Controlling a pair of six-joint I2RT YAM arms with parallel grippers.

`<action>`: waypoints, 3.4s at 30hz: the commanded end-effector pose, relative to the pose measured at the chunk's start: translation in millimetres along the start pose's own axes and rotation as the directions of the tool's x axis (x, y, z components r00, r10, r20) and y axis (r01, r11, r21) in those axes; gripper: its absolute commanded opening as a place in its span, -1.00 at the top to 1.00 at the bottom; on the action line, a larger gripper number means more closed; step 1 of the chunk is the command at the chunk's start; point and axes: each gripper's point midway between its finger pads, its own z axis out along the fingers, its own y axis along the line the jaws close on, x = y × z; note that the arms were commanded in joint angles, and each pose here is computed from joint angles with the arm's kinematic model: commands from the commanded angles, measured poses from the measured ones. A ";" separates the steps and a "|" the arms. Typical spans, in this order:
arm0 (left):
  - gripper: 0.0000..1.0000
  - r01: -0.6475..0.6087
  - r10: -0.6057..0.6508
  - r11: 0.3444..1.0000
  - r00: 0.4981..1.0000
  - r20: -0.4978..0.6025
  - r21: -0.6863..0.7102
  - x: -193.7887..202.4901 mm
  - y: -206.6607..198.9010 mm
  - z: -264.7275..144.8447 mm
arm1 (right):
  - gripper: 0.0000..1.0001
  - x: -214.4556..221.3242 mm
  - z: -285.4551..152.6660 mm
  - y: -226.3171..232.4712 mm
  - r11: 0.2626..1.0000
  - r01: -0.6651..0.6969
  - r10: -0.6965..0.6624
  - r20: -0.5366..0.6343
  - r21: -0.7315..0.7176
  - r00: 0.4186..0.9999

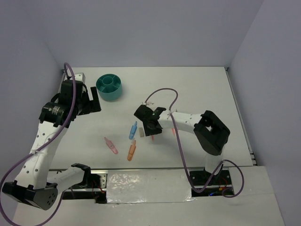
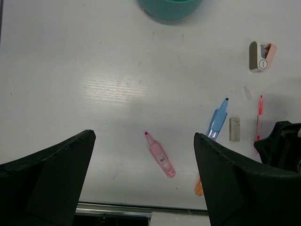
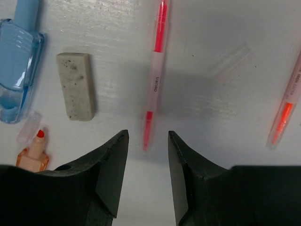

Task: Sort the stationery into containers
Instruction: Pick up the pen from the center of the board, then close the pen cap on the pen.

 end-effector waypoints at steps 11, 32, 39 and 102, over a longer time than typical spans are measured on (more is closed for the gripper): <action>-0.99 -0.038 0.038 0.999 0.999 -0.002 0.036 7.5 -2.1 -2.6 | 0.09 -19.5 30.8 -1.1 0.999 -0.052 0.052 0.043 0.003 0.998; -0.99 0.083 -0.079 0.996 0.992 -0.100 0.035 10.0 -18.7 13.1 | 1.00 -37.7 -28.9 -20.8 0.983 -0.181 0.180 0.127 0.001 0.976; -0.95 0.241 -0.233 0.970 0.955 -0.186 0.024 43.9 -123.7 58.7 | 1.00 -67.4 -129.0 -85.2 0.957 -0.265 0.287 0.263 -0.117 0.921; 1.00 0.137 -0.223 0.968 0.852 -0.474 -0.210 182.0 -217.2 201.6 | 0.99 -42.9 -199.5 -116.1 0.952 -0.110 0.208 0.340 -0.285 0.917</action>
